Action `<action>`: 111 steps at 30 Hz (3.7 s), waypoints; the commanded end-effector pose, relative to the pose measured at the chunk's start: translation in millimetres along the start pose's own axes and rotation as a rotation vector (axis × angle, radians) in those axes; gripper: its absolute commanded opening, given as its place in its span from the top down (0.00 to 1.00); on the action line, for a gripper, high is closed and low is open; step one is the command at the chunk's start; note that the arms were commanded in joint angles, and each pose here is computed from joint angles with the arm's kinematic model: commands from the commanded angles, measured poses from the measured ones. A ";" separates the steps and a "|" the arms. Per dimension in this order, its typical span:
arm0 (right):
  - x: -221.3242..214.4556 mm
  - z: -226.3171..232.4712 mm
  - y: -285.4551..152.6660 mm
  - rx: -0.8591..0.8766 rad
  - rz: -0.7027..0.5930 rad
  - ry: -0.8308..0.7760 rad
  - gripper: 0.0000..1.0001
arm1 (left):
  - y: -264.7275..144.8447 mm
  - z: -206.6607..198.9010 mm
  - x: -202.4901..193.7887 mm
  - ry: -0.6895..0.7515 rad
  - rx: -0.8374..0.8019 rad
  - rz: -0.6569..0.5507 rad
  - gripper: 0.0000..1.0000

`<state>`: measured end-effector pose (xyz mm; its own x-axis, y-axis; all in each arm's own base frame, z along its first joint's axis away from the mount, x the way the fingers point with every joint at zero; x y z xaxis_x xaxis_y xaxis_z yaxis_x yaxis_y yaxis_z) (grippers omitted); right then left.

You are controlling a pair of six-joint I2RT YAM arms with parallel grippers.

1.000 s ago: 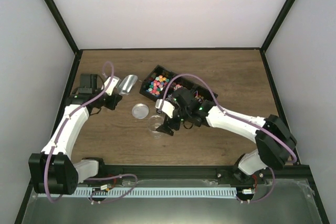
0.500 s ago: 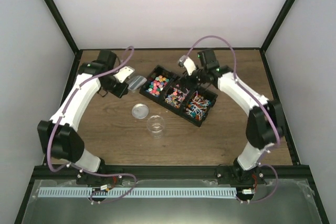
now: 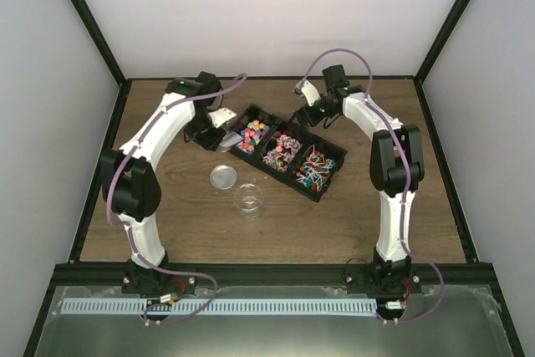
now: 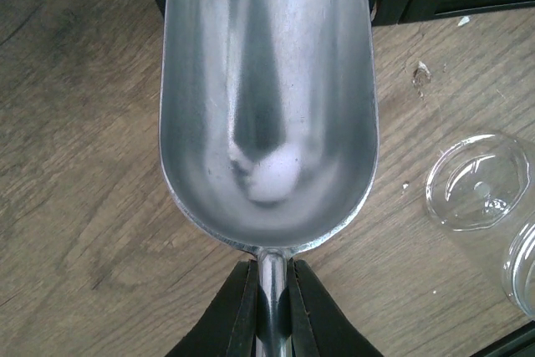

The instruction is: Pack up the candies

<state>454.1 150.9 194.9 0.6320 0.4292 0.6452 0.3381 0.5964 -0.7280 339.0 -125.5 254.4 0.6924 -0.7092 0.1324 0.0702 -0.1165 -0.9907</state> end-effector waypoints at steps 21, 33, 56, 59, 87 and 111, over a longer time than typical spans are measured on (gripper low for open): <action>-11.0 45.6 30.3 0.164 0.061 -0.025 0.65 | 27.6 -8.7 20.9 0.140 0.261 0.244 0.96; -14.2 65.8 27.0 0.173 0.057 0.034 0.71 | 38.9 -18.1 6.3 0.236 0.279 0.337 0.96; -15.4 74.9 29.5 0.183 0.030 0.035 0.74 | 77.5 -16.1 38.2 0.238 0.117 0.309 0.96; -14.1 76.0 26.5 0.174 0.029 0.036 0.71 | 62.4 -17.3 44.8 0.194 0.080 0.223 0.96; 58.6 51.6 -62.2 0.750 -0.181 0.116 0.15 | -47.2 -31.5 42.8 0.371 0.283 -0.479 0.96; 46.5 55.6 -39.0 0.808 -0.100 0.148 0.91 | -39.2 -70.7 67.4 0.497 0.357 -0.526 0.96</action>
<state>431.6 184.9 268.6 0.7293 0.2843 0.6223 -0.1401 0.9523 -0.2710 329.0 -216.3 295.2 0.1357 -0.8714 0.4714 0.5267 -0.3395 -0.7793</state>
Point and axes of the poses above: each gripper's point midway between its finger pads, its own y axis out along the fingers, its own z axis along the line the jaws close on, x = y × z, the point moved 10 cm from there along -y, back along the fingers, and after that the axes turned 7 degrees about y, right-handed, at the moved point
